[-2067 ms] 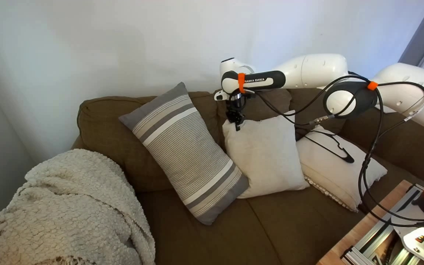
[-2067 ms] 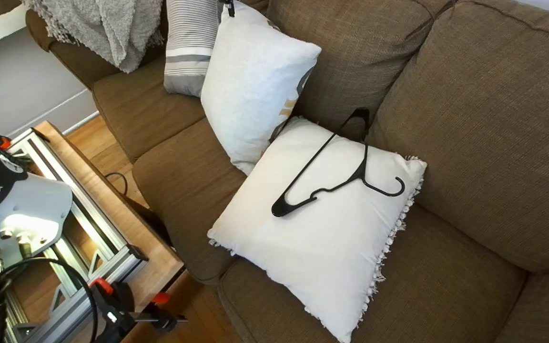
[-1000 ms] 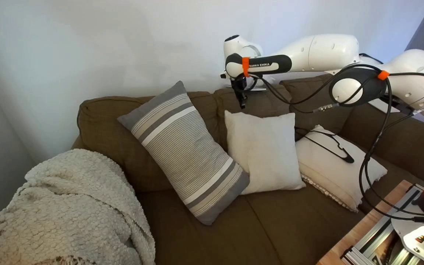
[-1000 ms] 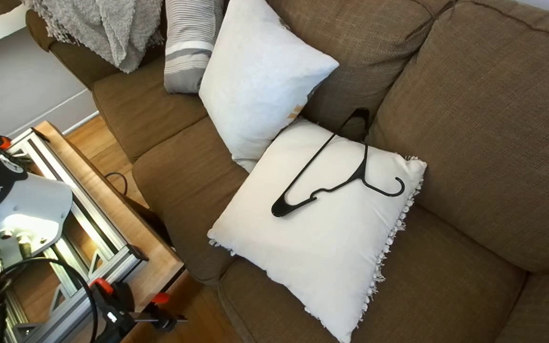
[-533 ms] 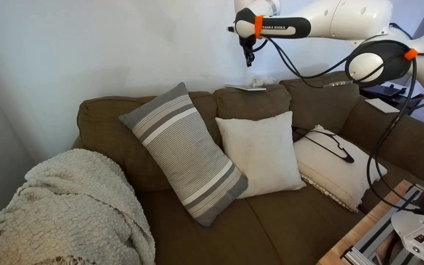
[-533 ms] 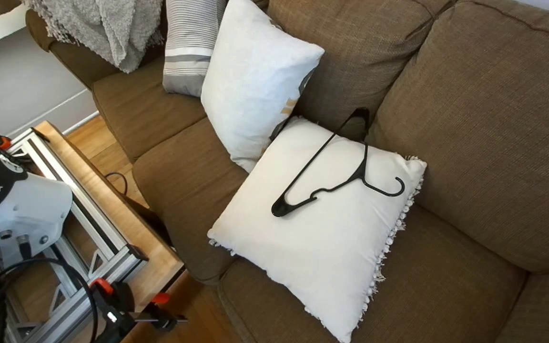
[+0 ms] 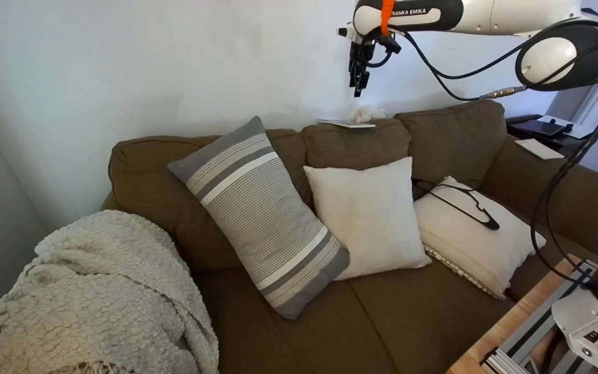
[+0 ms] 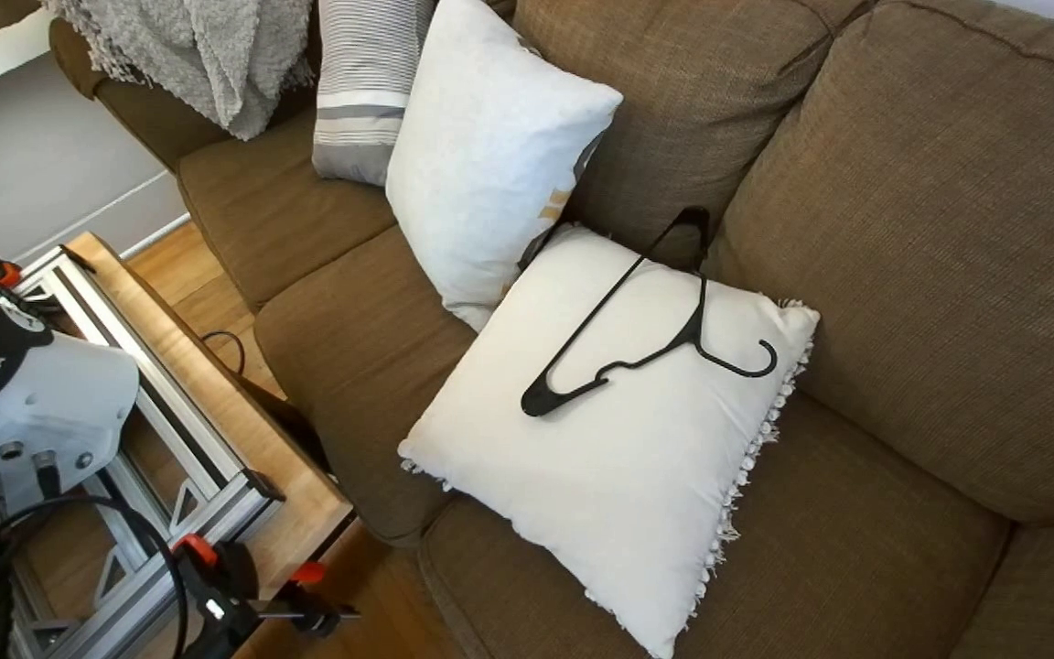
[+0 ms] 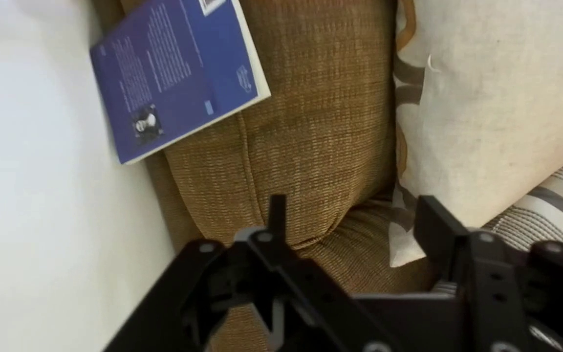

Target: Move the white pillow to the left

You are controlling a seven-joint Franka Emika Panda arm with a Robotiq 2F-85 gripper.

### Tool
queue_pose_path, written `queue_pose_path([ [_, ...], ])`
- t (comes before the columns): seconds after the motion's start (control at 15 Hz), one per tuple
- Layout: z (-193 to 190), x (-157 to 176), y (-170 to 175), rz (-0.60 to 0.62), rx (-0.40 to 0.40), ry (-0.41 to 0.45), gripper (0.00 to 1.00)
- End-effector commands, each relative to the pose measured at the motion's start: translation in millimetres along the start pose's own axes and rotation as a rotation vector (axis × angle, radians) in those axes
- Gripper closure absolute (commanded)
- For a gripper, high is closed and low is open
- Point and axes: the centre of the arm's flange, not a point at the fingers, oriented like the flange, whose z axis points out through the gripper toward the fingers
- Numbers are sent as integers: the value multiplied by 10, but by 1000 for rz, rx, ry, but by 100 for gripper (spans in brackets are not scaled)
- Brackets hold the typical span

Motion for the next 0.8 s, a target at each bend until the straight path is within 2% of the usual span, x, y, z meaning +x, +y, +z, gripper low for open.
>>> queue_pose_path([
  [0.0,865,-120,-399,-59,109,152,1],
  [0.13,1363,-95,-532,-65,194,211,0],
  [0.2,1601,-117,-656,-62,258,211,0],
  [0.27,1256,40,-379,-55,178,165,0],
  [0.4,1462,40,-443,-60,199,162,0],
  [0.6,1288,67,-379,-60,173,175,0],
  [0.73,1580,-30,-428,-96,328,118,0],
])
